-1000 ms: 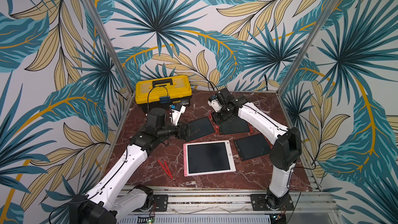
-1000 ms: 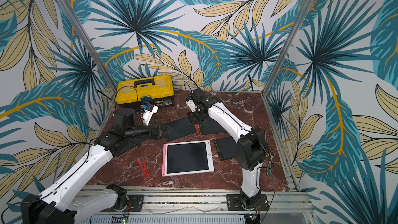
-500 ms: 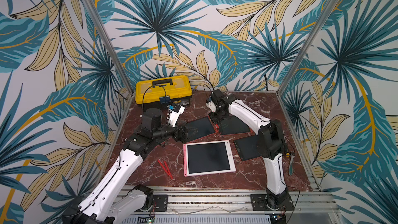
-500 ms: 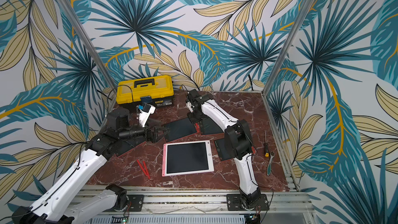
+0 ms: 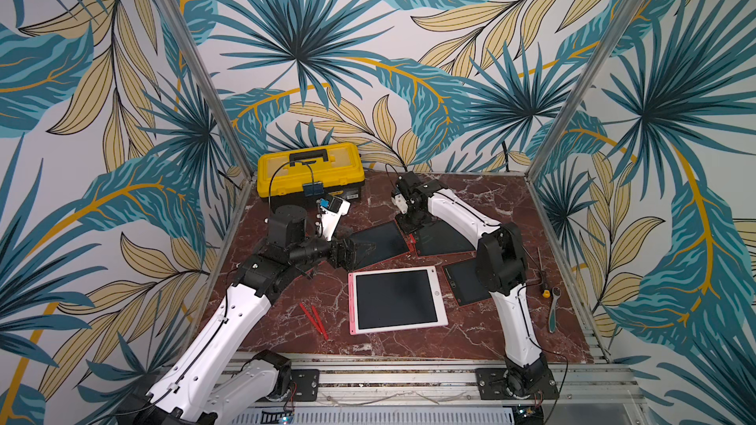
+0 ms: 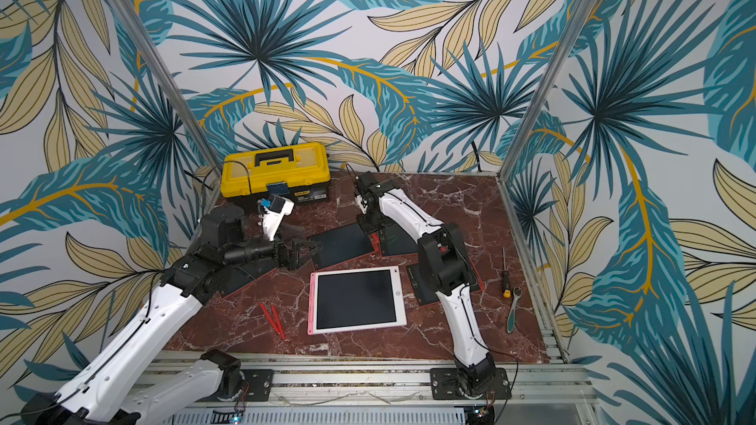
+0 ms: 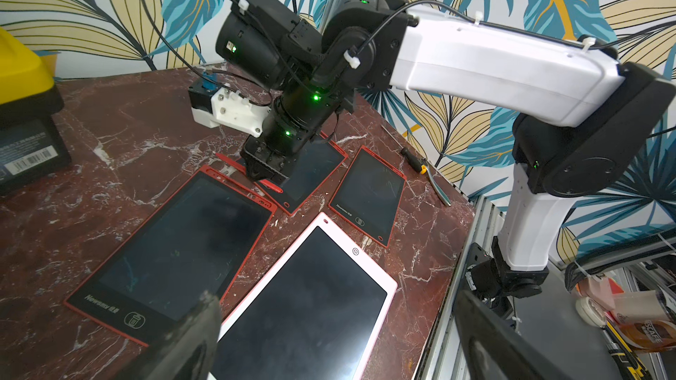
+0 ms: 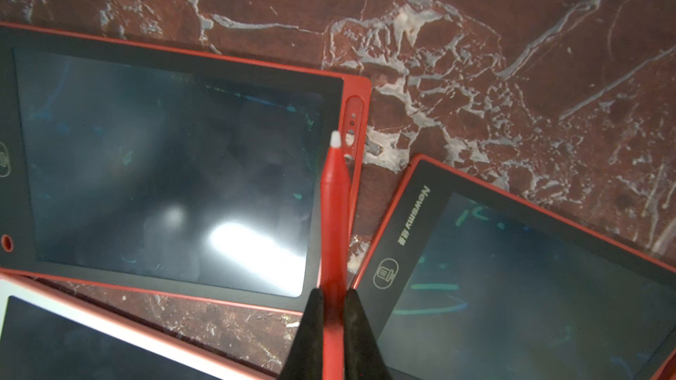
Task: Place the stylus back onto the writing tablet
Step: Place the stylus on the writing tablet.
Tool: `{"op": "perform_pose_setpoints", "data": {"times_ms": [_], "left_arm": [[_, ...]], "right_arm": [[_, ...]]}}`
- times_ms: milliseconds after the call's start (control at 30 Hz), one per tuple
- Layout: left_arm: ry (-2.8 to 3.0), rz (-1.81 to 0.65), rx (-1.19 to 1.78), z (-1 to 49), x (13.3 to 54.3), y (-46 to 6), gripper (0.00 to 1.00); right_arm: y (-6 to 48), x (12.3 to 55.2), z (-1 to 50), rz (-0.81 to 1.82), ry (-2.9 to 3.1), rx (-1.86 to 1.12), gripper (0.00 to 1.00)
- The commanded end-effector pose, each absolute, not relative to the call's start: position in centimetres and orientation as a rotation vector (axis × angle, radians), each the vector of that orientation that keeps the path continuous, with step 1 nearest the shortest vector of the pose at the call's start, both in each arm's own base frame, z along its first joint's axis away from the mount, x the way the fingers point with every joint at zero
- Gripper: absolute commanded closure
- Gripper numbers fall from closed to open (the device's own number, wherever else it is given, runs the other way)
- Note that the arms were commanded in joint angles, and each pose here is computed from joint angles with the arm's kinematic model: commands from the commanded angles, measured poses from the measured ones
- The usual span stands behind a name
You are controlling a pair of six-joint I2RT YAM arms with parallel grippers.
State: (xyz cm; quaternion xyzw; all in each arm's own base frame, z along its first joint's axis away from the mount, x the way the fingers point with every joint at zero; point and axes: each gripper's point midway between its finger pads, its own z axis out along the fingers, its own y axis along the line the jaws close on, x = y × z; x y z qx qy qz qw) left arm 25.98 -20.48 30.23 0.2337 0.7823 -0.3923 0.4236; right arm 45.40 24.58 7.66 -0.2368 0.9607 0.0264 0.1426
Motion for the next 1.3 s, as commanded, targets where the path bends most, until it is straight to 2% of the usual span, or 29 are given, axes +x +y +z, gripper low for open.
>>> {"op": "perform_pose_setpoints", "data": {"times_ms": [0, 1267], "left_arm": [[1.93, -0.972, 0.582, 30.7, 26.0, -20.4, 0.0], [1.943, -0.965, 0.606, 30.3, 25.6, -20.3, 0.0]], "right_arm": [[24.5, 45.9, 6.8, 0.06, 2.786, -0.658, 0.89], [24.6, 47.4, 3.3, 0.024, 2.822, -0.542, 0.89]]}}
